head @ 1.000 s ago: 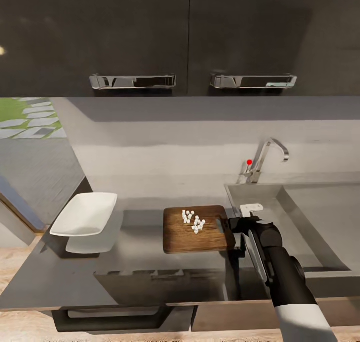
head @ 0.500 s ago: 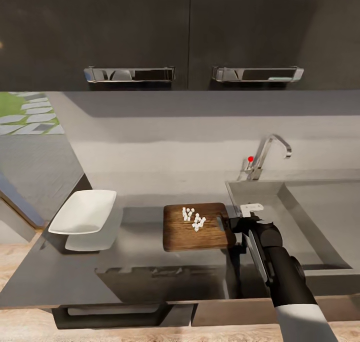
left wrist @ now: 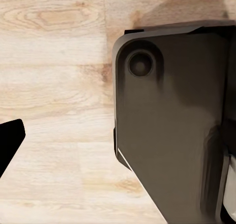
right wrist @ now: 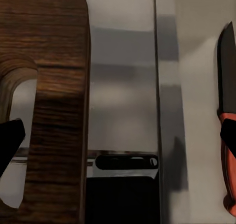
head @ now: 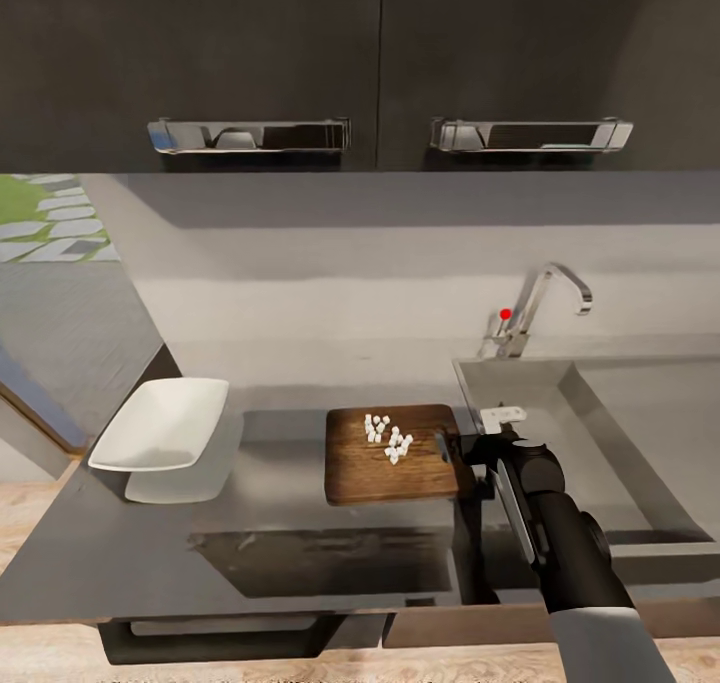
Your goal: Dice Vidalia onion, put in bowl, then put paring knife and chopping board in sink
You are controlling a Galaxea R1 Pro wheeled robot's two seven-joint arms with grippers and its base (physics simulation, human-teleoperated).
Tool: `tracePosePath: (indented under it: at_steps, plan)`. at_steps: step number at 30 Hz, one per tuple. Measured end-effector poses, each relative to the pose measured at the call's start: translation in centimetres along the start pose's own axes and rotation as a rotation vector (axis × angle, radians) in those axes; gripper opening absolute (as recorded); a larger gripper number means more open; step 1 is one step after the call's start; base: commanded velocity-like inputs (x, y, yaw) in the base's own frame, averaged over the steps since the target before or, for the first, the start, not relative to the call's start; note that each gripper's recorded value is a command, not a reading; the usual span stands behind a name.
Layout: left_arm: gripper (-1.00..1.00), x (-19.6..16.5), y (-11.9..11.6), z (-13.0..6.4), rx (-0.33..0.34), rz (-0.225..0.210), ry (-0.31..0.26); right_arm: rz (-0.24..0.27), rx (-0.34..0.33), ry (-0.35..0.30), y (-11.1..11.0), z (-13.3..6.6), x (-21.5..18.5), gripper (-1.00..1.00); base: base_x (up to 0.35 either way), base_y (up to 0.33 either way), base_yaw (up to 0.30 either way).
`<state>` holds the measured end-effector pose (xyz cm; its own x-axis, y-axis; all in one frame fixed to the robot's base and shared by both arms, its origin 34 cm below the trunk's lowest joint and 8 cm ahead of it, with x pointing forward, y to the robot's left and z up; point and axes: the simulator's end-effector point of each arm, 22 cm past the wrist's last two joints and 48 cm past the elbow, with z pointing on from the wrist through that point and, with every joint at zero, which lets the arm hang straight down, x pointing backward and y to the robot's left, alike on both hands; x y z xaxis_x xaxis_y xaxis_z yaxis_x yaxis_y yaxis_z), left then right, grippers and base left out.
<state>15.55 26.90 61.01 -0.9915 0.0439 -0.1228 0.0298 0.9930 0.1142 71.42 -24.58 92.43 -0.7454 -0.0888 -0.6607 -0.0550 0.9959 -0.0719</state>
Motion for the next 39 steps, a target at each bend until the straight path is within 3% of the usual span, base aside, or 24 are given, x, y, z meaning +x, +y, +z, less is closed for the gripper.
tracePosePath:
  at_steps: [25,26,39]
  plan:
    - [1.0,1.6,-0.1,-0.1,0.002,0.004,0.039,0.004,-0.012,0.032,0.5,1.4,1.6,1.0,0.0,0.0,0.0]
    - [1.0,1.6,-0.1,-0.1,0.002,0.004,0.04,0.003,-0.011,0.032,0.5,1.4,1.6,-1.0,0.0,0.0,0.0]
    - [1.0,1.7,-0.1,-0.1,0.002,0.005,0.041,0.012,-0.021,0.033,0.7,1.4,1.6,-1.0,0.0,0.0,0.0]
